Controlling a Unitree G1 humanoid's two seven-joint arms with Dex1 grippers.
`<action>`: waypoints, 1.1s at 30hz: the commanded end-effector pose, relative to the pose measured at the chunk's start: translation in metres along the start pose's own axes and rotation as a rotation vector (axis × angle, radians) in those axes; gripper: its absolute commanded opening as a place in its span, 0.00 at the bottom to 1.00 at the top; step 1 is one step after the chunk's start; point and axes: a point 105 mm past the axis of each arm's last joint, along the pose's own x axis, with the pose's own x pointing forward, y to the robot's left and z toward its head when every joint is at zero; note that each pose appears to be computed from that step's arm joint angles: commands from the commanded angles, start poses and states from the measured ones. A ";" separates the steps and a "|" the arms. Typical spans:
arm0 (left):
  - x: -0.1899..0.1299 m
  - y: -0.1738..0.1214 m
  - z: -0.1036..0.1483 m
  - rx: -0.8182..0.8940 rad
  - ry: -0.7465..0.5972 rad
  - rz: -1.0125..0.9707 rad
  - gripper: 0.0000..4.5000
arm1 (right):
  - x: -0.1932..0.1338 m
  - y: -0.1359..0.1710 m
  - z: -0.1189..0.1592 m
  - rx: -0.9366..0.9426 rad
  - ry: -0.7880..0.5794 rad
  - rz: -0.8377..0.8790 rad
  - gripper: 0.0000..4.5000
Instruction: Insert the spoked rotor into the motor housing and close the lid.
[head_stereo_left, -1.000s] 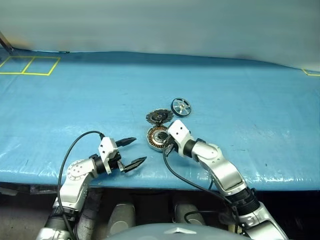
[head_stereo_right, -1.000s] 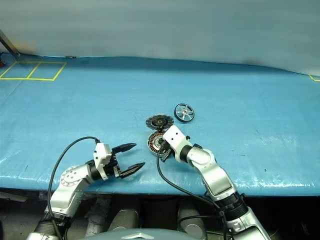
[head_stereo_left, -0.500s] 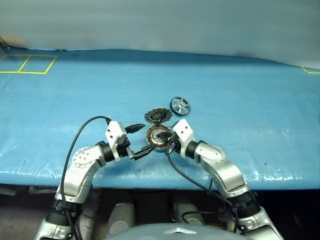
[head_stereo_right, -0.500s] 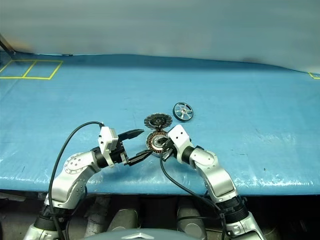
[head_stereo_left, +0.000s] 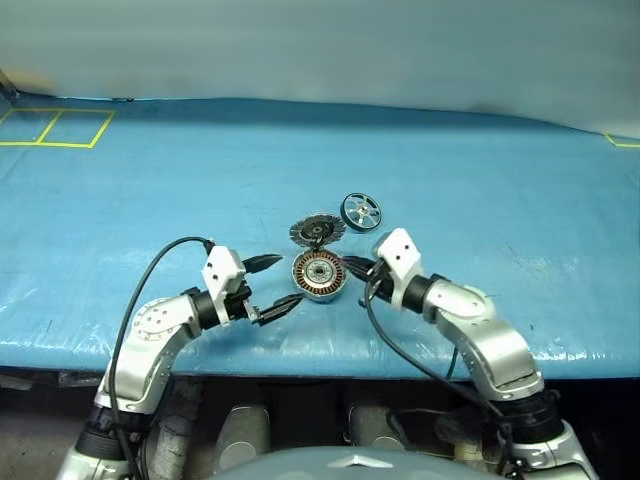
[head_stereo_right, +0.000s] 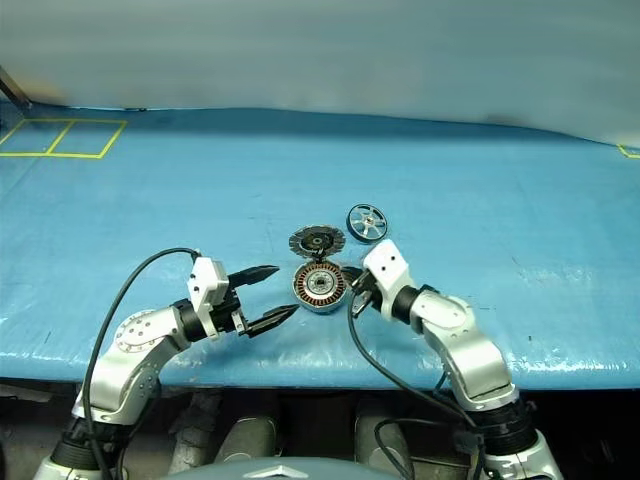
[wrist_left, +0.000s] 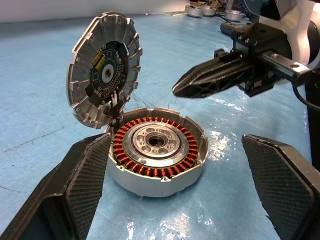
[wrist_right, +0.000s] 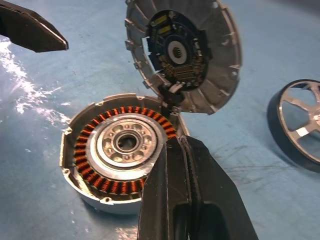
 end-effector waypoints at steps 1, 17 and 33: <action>-0.002 0.007 0.011 0.029 -0.046 0.035 1.00 | -0.008 -0.029 0.018 -0.116 -0.002 -0.073 0.01; 0.002 0.003 0.012 0.030 -0.064 0.066 1.00 | 0.063 -0.113 0.053 -0.287 0.088 -0.138 0.44; -0.008 -0.003 0.007 0.013 -0.046 0.122 1.00 | 0.072 -0.127 0.031 -0.318 0.234 -0.056 0.95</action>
